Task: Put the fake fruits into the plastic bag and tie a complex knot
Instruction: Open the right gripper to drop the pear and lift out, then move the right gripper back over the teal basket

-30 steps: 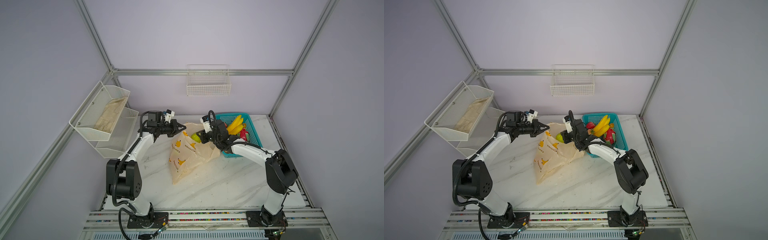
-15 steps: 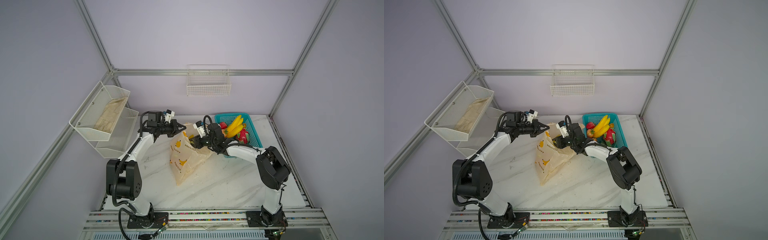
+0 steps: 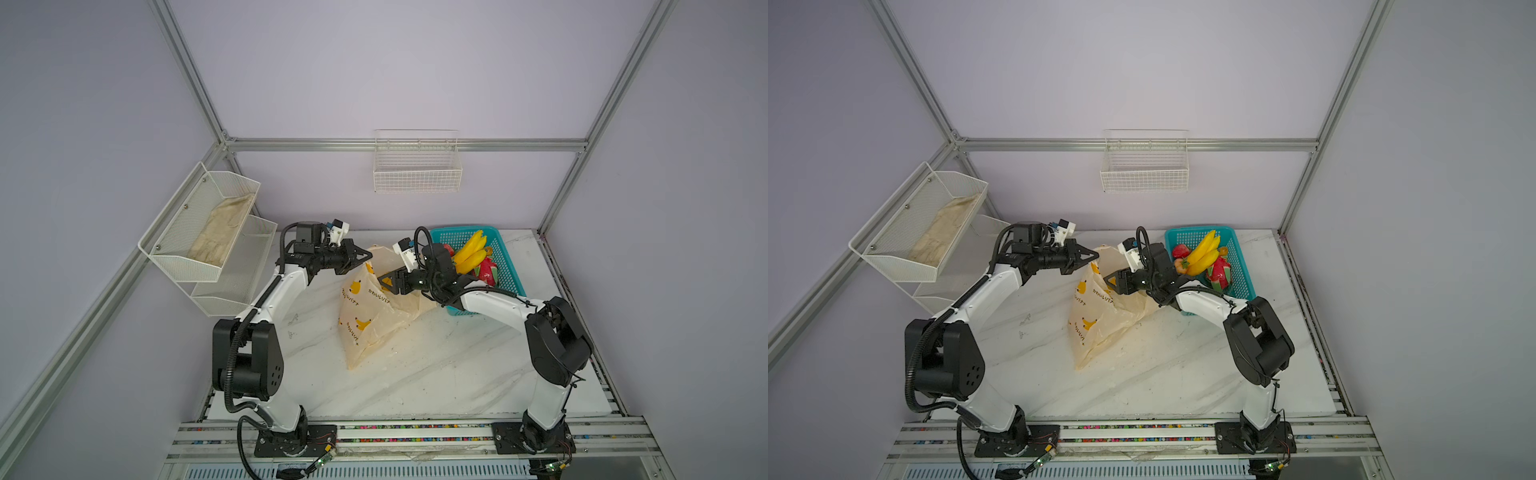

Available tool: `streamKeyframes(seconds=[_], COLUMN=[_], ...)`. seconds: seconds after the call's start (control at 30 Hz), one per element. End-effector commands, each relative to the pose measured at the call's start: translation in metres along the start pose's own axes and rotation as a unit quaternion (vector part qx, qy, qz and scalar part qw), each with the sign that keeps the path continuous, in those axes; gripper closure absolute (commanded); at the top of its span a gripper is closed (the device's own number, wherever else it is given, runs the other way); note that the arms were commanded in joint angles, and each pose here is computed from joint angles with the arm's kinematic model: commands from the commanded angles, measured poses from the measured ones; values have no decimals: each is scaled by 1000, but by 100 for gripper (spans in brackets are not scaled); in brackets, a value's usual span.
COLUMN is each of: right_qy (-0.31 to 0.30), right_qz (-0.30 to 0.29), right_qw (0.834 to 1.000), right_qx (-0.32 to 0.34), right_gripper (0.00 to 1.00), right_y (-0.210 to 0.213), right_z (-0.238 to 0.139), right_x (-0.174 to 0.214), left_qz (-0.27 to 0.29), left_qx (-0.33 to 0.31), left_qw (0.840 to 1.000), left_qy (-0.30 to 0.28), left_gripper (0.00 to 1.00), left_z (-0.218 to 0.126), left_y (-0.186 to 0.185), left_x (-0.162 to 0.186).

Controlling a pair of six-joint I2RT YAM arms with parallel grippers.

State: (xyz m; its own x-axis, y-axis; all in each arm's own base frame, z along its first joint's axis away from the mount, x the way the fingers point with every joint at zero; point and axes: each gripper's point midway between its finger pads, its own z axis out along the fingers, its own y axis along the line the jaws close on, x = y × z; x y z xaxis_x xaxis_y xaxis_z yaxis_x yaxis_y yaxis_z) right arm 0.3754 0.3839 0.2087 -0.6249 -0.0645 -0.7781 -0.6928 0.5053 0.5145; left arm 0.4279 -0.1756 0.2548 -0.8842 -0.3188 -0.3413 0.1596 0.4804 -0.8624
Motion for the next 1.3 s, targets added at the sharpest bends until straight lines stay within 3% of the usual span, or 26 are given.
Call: streamKeyframes(seconds=[0.0, 0.27, 0.4, 0.57, 0.7, 0.77, 0.97, 1.17, 1.27], right_qy=[-15, -22, -54, -87, -62, -37, 66, 110, 127], right_qz=[-30, -101, -100, 13, 58, 72, 104, 104, 103], right_qw=[998, 994, 992, 979, 927, 912, 891, 879, 861], right_qx=[51, 47, 55, 181, 366, 402, 438, 453, 482], right_gripper=[40, 40, 40, 40, 36, 34, 22, 22, 22], right_y=[-2, 38, 52, -13, -85, -107, -153, -174, -187], right_z=[-28, -90, -134, -195, -236, -240, -223, -212, -216], right_x=[-15, -22, -30, -34, -7, 10, 60, 84, 95], left_qz=[19, 17, 17, 15, 14, 15, 14, 16, 15], left_qx=[8, 5, 5, 5, 6, 6, 6, 6, 5], left_qw=[1000, 1000, 1000, 1000, 1000, 1000, 1000, 1000, 1000], left_qy=[-3, -3, -3, -2, -3, -3, -3, -4, -3], left_gripper=[100, 100, 100, 100, 100, 100, 100, 100, 100], left_z=[-3, -2, -2, -1, -2, -2, -2, -3, -3], left_y=[-4, -1, -1, 0, -1, -1, -1, -2, -1], left_x=[5, 4, 4, 4, 4, 4, 4, 4, 5])
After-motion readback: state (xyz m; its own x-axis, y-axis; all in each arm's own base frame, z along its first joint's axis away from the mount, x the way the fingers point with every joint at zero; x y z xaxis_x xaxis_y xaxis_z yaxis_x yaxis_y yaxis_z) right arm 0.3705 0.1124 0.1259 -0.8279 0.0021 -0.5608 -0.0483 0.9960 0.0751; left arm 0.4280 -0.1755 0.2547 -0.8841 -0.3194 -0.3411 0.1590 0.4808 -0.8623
